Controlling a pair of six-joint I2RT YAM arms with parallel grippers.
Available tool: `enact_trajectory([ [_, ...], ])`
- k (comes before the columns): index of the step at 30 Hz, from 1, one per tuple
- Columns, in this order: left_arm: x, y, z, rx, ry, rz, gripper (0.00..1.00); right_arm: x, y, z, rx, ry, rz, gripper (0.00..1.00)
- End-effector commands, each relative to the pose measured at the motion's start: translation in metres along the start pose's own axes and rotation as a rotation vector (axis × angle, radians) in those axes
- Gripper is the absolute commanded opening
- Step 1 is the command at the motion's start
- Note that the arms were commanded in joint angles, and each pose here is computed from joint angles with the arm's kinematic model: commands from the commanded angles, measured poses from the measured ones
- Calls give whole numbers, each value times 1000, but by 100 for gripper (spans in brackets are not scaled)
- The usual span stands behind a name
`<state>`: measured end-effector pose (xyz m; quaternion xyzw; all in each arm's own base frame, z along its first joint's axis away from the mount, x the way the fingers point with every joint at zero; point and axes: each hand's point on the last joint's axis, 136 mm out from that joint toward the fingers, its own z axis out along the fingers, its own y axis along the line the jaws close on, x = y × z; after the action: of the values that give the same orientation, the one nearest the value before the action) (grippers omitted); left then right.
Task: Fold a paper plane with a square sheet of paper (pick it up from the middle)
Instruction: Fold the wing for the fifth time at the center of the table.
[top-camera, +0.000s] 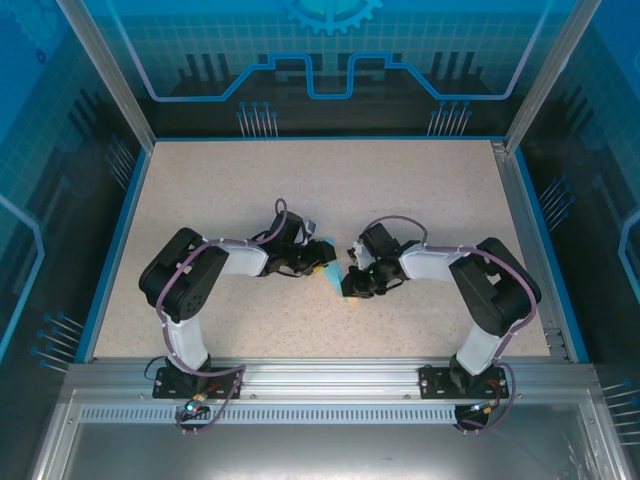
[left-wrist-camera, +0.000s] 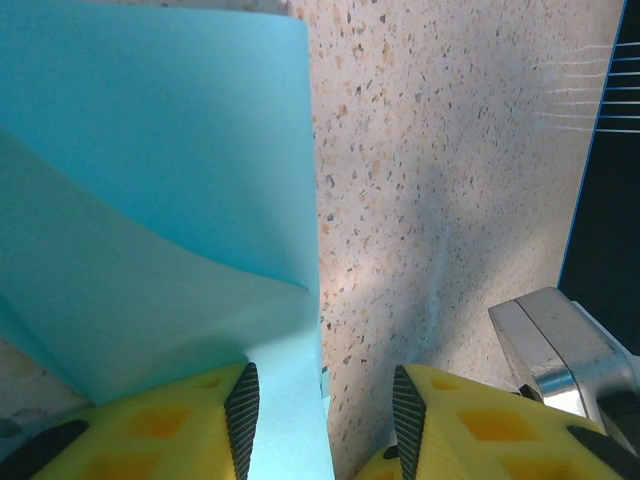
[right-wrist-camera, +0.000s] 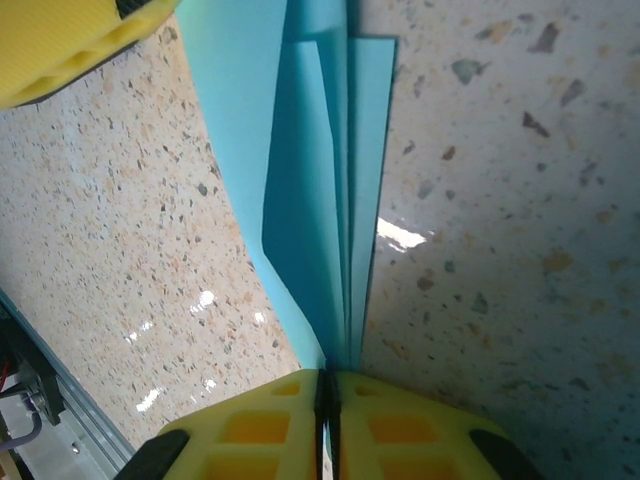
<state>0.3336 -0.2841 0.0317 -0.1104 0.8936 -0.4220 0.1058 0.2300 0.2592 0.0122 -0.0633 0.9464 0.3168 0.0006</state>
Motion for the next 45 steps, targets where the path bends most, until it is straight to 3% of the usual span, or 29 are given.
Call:
enact_trajectory([
  [1, 4, 6, 6, -26, 25, 10, 44, 22, -4, -2, 27, 64, 7, 13],
  [10, 4, 6, 6, -26, 28, 9, 44, 27, -12, 3, 64, 103, 19, 8],
  [15, 4, 6, 6, -26, 28, 8, 44, 30, -24, 1, 158, 118, 27, 9],
  [24, 5, 7, 7, -31, 35, 7, 43, 1, 22, -29, -27, -61, -31, 9],
  [28, 5, 8, 7, -32, 36, 8, 43, -5, 38, -25, -117, -59, -33, 8],
  [45, 5, 9, 7, -35, 37, 7, 43, 23, 1, -21, -7, -34, 71, 13],
])
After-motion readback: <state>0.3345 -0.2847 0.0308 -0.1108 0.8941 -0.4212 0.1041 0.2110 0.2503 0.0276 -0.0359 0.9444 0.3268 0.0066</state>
